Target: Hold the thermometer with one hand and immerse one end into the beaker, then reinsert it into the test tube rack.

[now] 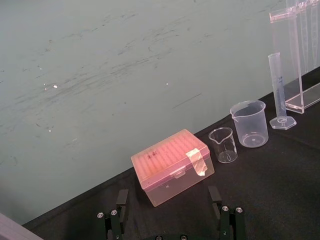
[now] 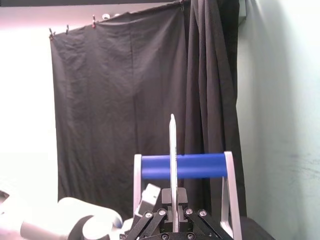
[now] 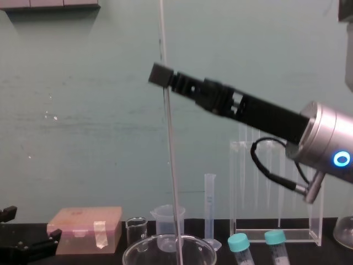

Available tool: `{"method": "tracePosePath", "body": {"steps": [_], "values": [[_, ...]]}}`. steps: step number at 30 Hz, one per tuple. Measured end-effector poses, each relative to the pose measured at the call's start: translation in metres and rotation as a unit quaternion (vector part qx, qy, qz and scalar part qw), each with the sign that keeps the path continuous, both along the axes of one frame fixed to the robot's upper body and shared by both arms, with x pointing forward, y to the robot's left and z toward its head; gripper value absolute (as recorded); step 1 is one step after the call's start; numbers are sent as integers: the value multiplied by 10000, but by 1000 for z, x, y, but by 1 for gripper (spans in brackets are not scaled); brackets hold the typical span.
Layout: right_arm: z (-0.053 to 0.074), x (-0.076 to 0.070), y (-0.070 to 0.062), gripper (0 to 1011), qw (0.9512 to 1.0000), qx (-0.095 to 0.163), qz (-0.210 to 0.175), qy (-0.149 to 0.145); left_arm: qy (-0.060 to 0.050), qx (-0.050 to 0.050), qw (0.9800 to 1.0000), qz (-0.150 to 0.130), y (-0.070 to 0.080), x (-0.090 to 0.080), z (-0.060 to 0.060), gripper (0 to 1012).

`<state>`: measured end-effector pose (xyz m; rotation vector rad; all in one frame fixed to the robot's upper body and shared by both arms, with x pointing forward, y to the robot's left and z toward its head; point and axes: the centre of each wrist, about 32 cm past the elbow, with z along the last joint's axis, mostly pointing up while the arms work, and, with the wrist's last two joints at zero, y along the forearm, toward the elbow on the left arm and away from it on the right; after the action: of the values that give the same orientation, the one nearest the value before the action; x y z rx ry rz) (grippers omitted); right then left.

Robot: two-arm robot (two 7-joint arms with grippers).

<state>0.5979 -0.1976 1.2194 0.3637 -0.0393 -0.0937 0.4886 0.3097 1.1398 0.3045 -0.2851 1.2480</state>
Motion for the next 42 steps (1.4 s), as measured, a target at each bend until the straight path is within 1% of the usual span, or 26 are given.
{"method": "tracePosePath", "body": {"steps": [2, 4, 11, 26, 42], "values": [[-3, 0, 0, 56, 10000, -31, -8, -2, 0, 0, 10000, 0, 0, 0, 0, 1008], [-10, 0, 0, 56, 9999, -100, -36, 28, 0, 0, 10000, 0, 0, 0, 0, 1008], [-19, -2, 1, 56, 9997, -211, -74, 112, 0, 0, 10000, 0, 0, 0, 0, 1008], [-24, -3, 3, 56, 9994, -294, -58, 179, 0, 0, 10000, 0, 0, 0, 0, 1008], [-30, -3, 4, 56, 9992, -294, -124, 230, 0, 0, 10000, 0, 0, 0, 0, 1008]]}}
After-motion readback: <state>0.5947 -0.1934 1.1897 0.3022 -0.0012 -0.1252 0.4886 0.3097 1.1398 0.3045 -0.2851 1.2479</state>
